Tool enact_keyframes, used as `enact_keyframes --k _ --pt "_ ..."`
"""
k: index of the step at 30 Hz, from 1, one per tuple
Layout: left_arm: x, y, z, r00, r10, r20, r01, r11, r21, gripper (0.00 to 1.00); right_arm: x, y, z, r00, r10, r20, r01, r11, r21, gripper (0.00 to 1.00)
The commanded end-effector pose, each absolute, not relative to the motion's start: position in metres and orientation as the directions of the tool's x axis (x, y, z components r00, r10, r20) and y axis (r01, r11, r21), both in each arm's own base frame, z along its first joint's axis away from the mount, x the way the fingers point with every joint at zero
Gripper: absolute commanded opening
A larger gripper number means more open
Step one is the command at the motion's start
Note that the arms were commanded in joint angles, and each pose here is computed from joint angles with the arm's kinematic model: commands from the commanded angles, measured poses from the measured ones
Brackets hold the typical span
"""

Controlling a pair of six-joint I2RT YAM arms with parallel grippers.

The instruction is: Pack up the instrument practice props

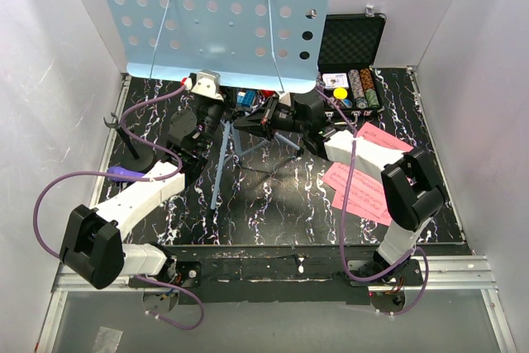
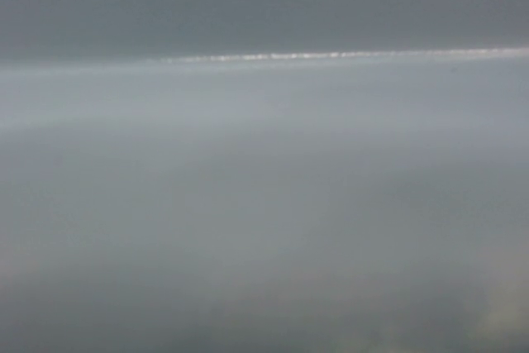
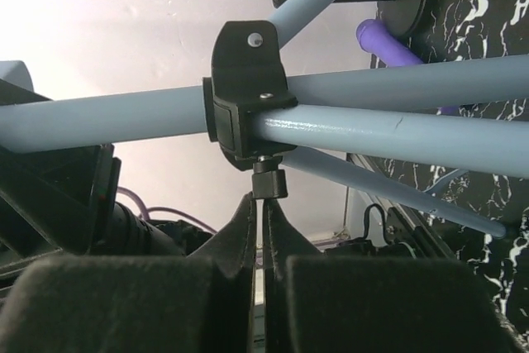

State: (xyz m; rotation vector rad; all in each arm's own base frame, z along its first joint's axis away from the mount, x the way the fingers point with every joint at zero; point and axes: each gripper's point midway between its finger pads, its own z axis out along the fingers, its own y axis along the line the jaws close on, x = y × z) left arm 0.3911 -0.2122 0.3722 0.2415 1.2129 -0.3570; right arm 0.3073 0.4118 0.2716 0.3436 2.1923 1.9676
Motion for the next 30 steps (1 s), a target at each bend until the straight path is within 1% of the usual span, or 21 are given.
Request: enact_keyframes --k 1,2,6,9,11,14,15,16,18,20,22,23,25,30 --pt "0.384 -0.226 0.295 0.1 -0.008 -0.995 0.446 0.894 0.038 0.0 0.325 0.41 0.292 -0.93 0.34 -0.137 -0.102 0.117 0.988 0.01" --pt "0.384 -0.225 0.293 0.097 -0.005 -0.995 0.444 0.895 0.038 0.0 0.326 0.407 0.289 -0.924 0.345 -0.164 -0.12 0.145 0.982 0.01" --pt "0.382 -0.225 0.291 0.093 -0.009 -0.996 0.445 0.895 0.034 0.0 0.333 0.393 0.279 -0.872 0.346 -0.347 -0.246 0.303 0.92 0.01" --pt "0.381 -0.224 0.288 0.087 -0.007 -0.996 0.444 0.895 0.033 0.0 0.336 0.385 0.277 -0.828 0.307 -0.469 -0.33 0.408 0.851 0.01" --pt "0.382 -0.225 0.286 0.082 -0.007 -0.997 0.446 0.895 0.031 0.0 0.337 0.379 0.276 -0.804 0.288 -0.52 -0.365 0.452 0.814 0.01" --pt "0.383 -0.225 0.284 0.076 -0.012 -0.997 0.445 0.895 0.023 0.0 0.337 0.372 0.274 -0.786 0.286 -0.548 -0.376 0.482 0.791 0.01" --pt "0.383 -0.226 0.284 0.076 -0.013 -0.997 0.448 0.894 0.022 0.0 0.338 0.37 0.271 -0.784 0.289 -0.55 -0.372 0.49 0.788 0.06" --pt "0.383 -0.226 0.284 0.075 -0.015 -0.997 0.447 0.895 0.02 0.0 0.337 0.368 0.272 -0.783 0.291 -0.55 -0.374 0.486 0.79 0.12" --pt "0.383 -0.227 0.283 0.074 -0.016 -0.997 0.447 0.895 0.019 0.0 0.333 0.372 0.272 -0.8 0.289 -0.526 -0.376 0.441 0.815 0.34" --pt "0.384 -0.227 0.284 0.075 -0.015 -0.997 0.447 0.895 0.02 0.0 0.327 0.377 0.278 -0.826 0.287 -0.486 -0.367 0.379 0.849 0.49" --pt "0.383 -0.227 0.284 0.074 -0.016 -0.997 0.448 0.894 0.019 0.0 0.324 0.383 0.282 -0.844 0.282 -0.455 -0.356 0.339 0.871 0.58" --pt "0.384 -0.227 0.284 0.075 -0.015 -0.997 0.448 0.894 0.02 0.0 0.323 0.384 0.284 -0.846 0.284 -0.452 -0.357 0.327 0.875 0.61" --pt "0.383 -0.226 0.285 0.076 -0.016 -0.997 0.447 0.895 0.02 0.0 0.324 0.385 0.288 -0.846 0.289 -0.448 -0.357 0.317 0.878 0.64" --pt "0.383 -0.227 0.284 0.074 -0.016 -0.997 0.449 0.893 0.019 0.0 0.324 0.395 0.299 -0.868 0.29 -0.404 -0.343 0.239 0.908 0.67"
